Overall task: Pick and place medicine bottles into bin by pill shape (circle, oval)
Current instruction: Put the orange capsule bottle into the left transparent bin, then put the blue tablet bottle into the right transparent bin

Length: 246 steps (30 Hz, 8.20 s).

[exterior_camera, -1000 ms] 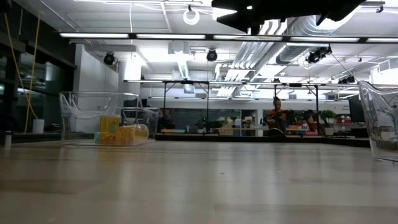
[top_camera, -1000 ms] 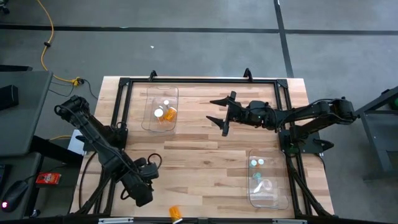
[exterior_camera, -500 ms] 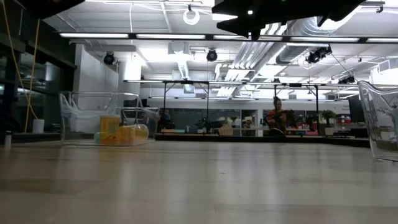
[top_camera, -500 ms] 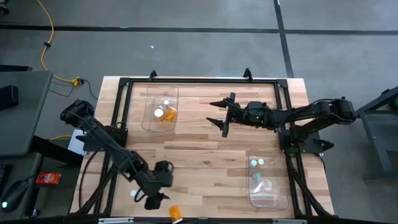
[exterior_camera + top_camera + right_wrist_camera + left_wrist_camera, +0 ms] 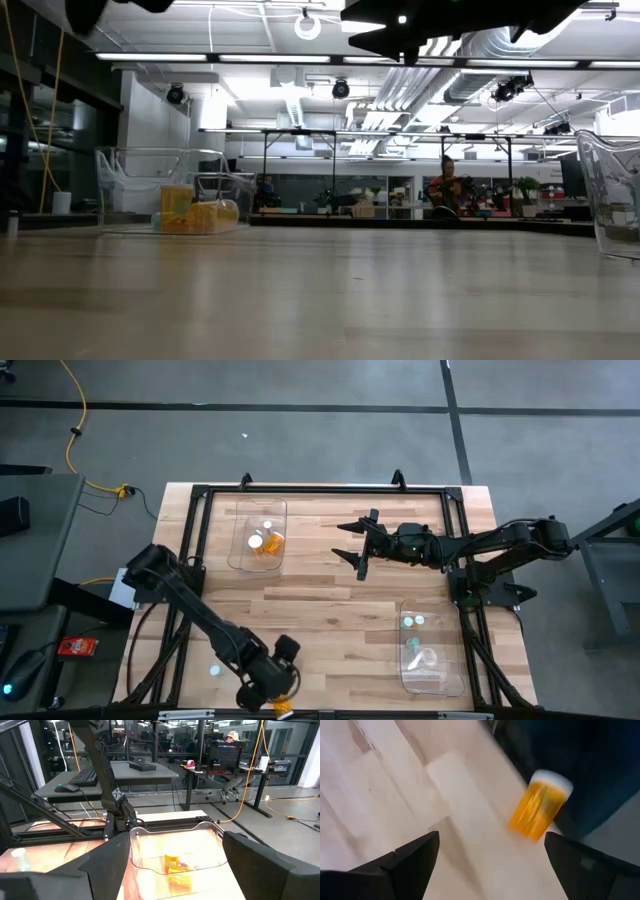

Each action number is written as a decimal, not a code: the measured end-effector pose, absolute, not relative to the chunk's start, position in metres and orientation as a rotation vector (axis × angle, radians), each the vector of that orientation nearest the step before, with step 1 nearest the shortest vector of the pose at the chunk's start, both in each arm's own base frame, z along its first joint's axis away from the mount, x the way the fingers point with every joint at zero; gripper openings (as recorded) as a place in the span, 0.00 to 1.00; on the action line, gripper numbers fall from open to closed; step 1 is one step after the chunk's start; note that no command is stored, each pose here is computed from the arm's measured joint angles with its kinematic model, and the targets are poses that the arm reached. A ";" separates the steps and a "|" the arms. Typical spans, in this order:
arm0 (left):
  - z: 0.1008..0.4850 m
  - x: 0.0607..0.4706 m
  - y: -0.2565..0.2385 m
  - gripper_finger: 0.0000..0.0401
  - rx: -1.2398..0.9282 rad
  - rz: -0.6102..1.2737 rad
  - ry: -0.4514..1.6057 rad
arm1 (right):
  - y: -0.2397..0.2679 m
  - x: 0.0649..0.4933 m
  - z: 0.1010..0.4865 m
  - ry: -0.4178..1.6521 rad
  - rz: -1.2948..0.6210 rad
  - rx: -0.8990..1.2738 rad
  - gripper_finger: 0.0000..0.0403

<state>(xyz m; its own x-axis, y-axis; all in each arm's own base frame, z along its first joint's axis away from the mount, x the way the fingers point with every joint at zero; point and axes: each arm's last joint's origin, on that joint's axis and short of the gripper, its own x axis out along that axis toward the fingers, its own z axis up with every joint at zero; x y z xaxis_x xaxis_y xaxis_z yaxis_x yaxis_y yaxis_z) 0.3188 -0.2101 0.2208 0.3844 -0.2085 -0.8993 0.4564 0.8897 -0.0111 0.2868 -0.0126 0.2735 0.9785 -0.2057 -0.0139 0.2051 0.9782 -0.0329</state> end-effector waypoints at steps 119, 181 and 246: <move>0.222 0.199 -0.116 0.43 0.039 0.404 0.251 | -0.013 0.287 0.273 0.028 -0.208 -0.061 0.77; 0.182 0.188 0.110 0.45 -0.374 0.936 0.913 | -0.013 0.287 0.271 0.051 -0.207 -0.063 0.77; 0.234 0.151 -0.004 0.58 -0.233 0.329 -0.380 | -0.012 0.287 0.269 0.064 -0.203 -0.046 0.77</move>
<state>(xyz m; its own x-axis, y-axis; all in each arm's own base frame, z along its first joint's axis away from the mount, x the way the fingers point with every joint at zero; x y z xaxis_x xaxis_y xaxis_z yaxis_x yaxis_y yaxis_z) 0.1509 -0.0042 0.2344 0.8767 0.3559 0.3236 -0.2696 0.9207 -0.2821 0.2865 -0.0120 0.2690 0.9774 -0.2031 -0.0591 0.2002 0.9784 -0.0518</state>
